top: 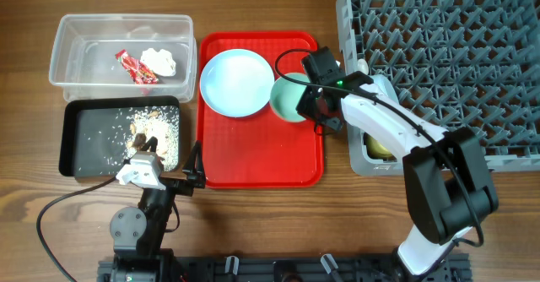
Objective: Sort waste into correct bins and load items into the dishwasher rack
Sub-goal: 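Grasp the green bowl rim and carry it into the rack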
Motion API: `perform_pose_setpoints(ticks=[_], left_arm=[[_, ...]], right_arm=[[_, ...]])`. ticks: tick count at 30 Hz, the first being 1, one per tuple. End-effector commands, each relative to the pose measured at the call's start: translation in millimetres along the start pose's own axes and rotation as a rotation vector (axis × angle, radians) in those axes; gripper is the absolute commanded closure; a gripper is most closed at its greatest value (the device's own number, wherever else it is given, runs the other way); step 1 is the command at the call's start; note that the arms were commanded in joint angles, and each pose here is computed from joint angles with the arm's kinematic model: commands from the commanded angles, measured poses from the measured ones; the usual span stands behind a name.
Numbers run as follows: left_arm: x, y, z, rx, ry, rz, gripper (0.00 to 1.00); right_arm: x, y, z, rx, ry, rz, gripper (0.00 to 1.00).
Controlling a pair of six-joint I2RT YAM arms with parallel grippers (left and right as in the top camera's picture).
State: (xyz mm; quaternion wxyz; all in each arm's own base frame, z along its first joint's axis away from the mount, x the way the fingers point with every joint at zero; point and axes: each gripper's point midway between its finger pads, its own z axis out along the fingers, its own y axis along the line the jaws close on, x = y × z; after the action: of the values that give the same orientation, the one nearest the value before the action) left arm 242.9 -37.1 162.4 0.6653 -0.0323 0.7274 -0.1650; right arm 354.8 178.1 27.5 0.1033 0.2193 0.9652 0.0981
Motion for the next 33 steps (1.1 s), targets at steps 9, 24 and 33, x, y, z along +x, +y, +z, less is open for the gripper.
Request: perform_pose_setpoints(ticks=[9,24,33], left_arm=[[1,1,0,0.002,-0.004,0.021,0.00],[1,1,0,0.002,-0.004,0.021,0.00],[1,1,0,0.002,-0.004,0.021,0.00]], right_arm=[[-48,-4,-107,0.023,-0.342,-0.226,0.96],[-153,-95,-274,0.826,-0.990,-0.361,0.96],[-205,-98,-216,1.168,-0.841,-0.581,0.96]])
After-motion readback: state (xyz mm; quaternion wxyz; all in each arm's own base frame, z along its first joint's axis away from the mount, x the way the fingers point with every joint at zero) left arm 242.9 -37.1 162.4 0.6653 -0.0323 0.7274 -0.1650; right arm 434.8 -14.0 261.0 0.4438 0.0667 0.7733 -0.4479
